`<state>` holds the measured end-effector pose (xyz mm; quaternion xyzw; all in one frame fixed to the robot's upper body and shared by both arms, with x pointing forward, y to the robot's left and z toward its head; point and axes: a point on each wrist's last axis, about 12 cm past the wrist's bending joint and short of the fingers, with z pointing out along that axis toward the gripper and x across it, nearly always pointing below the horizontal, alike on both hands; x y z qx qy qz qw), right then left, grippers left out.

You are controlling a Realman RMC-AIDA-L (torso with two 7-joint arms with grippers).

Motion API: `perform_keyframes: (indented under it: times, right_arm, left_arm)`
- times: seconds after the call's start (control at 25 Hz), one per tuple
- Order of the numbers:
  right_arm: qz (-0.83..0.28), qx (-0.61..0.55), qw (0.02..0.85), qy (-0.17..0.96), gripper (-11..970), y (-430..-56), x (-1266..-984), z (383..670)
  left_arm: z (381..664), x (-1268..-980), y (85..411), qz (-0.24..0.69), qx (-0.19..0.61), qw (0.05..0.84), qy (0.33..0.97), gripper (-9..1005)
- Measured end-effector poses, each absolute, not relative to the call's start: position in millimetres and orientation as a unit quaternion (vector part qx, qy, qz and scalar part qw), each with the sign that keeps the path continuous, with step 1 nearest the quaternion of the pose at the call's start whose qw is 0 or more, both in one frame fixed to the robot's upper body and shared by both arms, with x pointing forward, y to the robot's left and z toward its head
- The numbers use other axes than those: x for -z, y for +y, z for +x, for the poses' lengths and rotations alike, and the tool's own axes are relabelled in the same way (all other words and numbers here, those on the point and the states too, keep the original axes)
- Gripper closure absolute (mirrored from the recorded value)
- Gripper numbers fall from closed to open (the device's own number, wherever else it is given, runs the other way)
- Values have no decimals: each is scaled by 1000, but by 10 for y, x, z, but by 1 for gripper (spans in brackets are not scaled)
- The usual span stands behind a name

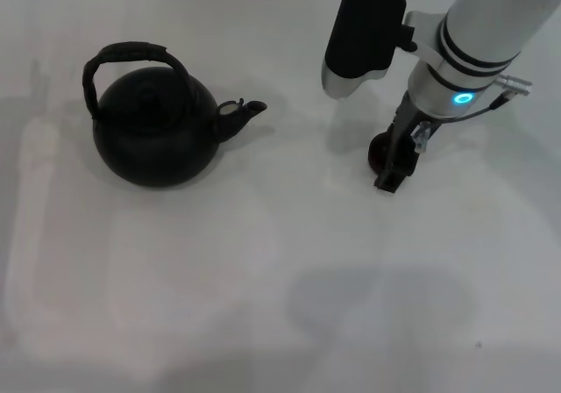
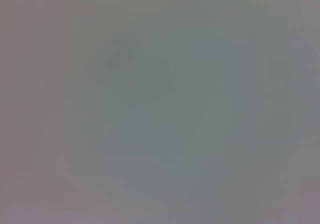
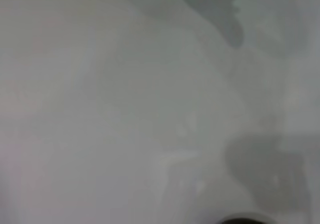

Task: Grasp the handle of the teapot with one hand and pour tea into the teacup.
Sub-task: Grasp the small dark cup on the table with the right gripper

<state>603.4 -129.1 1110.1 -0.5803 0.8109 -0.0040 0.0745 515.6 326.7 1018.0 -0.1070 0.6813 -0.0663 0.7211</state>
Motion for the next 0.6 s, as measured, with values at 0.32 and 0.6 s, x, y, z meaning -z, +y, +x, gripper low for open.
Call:
perform_keyframes:
  times: [0.32, 0.6]
  right_arm:
    - [-581, 2, 68, 811, 177, -1303, -11124, 6013]
    - [-594, 8, 76, 801, 221, -1226, -11257, 6027]
  left_arm:
    - [5157, -10181, 3266, -107, 67, 721, 681, 315]
    - [5147, -10177, 3279, -108, 65, 721, 682, 315]
